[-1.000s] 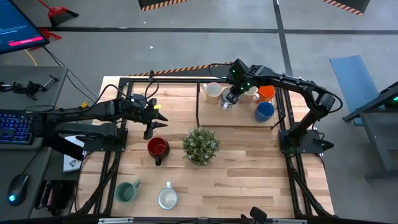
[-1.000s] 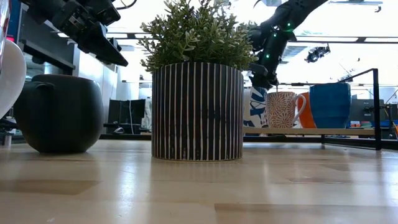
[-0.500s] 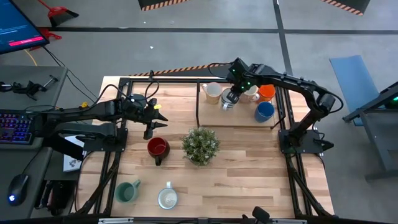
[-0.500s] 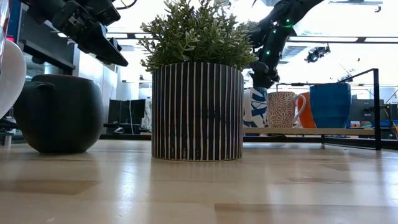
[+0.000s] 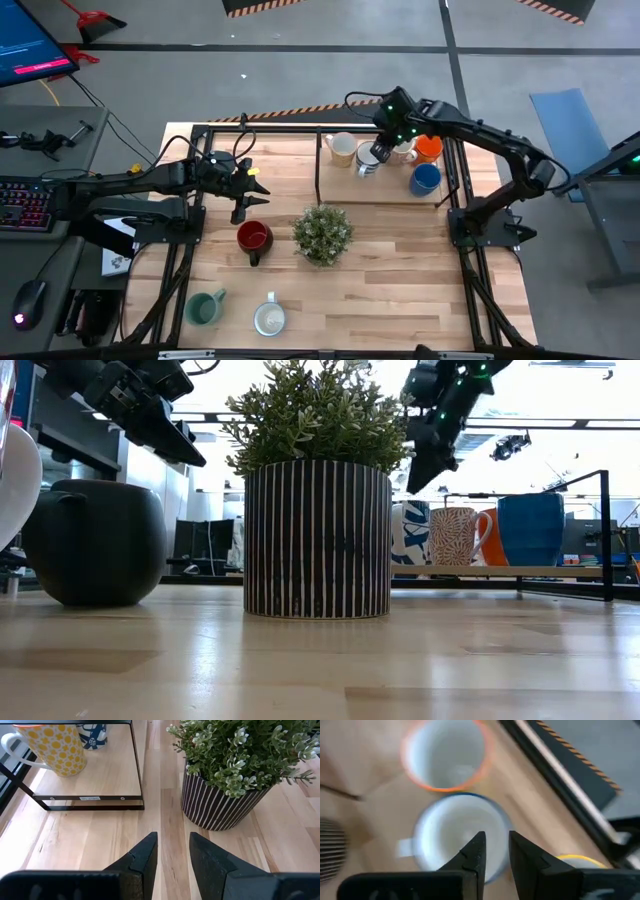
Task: Place coffee mugs
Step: Put the patterned blue mug on the shelf
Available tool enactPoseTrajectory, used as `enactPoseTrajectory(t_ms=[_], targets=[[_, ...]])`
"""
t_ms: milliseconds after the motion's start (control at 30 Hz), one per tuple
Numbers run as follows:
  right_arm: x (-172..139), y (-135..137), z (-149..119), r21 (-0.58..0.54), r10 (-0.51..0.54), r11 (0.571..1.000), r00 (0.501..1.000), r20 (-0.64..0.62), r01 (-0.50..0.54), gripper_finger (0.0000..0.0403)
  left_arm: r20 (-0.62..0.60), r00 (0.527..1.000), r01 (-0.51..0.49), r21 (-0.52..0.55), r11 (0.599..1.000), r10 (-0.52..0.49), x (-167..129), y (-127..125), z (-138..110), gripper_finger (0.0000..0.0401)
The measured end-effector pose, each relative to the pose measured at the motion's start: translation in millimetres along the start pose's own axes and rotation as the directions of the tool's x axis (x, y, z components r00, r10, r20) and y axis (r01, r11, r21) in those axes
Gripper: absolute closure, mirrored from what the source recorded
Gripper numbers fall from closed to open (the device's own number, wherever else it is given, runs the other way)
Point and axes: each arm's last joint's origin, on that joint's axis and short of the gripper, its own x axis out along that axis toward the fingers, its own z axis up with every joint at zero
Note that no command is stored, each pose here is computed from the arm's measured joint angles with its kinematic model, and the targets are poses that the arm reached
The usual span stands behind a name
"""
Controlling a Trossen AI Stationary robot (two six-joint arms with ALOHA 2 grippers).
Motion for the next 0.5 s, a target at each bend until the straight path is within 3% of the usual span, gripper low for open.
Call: enactPoseTrajectory(t_ms=[100,267,500], targets=[[-7,15,-1,-0.034,0.083,0.996,0.996,0.011,-0.083,0.0340,0.000,1.000,0.000,0.000,1.000,0.000,0,0,0,0.0298],[-8,43,-8,-0.094,0.122,0.987,0.991,-0.051,-0.127,0.0345,0.000,1.000,0.000,0.000,1.000,0.000,0,0,0,0.0298],[-4,68,-11,-0.152,0.088,0.984,0.994,-0.063,-0.097,0.0370,0.000,1.000,0.000,0.000,1.000,0.000,0,0,0,0.0298]])
